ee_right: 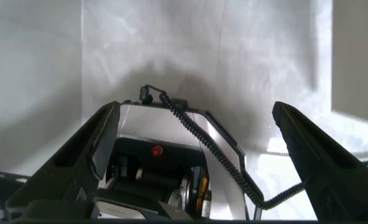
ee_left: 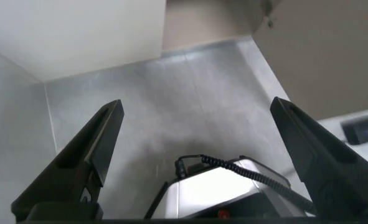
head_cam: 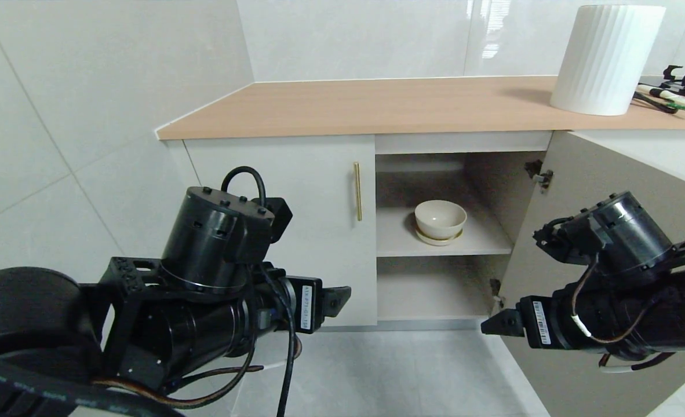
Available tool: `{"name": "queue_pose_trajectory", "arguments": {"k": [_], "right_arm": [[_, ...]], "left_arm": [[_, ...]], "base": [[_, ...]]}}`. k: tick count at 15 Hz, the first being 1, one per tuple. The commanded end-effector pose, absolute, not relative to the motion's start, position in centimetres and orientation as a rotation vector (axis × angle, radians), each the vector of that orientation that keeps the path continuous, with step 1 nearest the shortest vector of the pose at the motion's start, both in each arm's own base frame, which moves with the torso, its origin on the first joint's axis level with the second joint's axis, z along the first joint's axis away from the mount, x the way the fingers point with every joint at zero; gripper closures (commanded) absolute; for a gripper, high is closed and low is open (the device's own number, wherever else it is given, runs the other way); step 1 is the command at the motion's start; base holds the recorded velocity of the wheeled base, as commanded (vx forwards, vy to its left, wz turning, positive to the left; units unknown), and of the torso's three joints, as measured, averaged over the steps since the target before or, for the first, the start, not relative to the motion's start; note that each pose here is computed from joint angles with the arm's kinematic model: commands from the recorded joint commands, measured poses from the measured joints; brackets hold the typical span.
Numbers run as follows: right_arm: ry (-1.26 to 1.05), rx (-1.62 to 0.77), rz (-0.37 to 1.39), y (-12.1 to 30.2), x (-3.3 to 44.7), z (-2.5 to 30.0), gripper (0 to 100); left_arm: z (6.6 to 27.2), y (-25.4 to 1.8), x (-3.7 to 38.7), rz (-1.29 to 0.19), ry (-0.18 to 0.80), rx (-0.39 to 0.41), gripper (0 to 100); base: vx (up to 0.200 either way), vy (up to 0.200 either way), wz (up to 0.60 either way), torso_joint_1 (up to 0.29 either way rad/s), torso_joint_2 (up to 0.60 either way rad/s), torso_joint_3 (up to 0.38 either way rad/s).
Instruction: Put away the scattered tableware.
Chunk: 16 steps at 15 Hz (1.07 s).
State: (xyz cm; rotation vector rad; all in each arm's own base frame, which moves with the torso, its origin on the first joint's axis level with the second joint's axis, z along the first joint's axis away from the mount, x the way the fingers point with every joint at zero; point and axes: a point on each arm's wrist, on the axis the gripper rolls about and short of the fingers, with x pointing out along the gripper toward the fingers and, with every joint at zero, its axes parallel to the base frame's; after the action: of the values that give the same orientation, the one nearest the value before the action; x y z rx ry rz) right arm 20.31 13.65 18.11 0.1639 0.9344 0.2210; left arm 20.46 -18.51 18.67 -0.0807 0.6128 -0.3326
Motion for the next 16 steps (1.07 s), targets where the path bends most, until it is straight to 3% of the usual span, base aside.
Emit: {"name": "queue_pose_trajectory", "arguments": {"k": [1, 7, 12, 16], "right_arm": [[0.934, 0.162, 0.224, 13.7, 20.3, 18.1, 0], [0.901, 0.176, 0.234, 12.9, 18.9, 19.0, 0], [0.85, 0.203, 0.251, 10.0, 14.9, 19.6, 0], [0.877, 0.208, 0.208, 8.0, 12.7, 19.7, 0]], "left_arm": [[18.5, -18.6, 20.5, -0.33, 0.615, -0.078, 0], [18.5, -18.6, 20.6, -0.327, 0.617, -0.076, 0], [18.5, -18.6, 20.6, -0.325, 0.616, -0.076, 0], [18.4, -18.6, 20.6, -0.32, 0.615, -0.072, 0]], "base": [[0.0, 0.0, 0.0, 0.0, 0.0, 0.0], [0.0, 0.0, 0.0, 0.0, 0.0, 0.0], [0.0, 0.0, 0.0, 0.0, 0.0, 0.0], [0.0, -0.2, 0.0, 0.001, 0.0, 0.005]]}}
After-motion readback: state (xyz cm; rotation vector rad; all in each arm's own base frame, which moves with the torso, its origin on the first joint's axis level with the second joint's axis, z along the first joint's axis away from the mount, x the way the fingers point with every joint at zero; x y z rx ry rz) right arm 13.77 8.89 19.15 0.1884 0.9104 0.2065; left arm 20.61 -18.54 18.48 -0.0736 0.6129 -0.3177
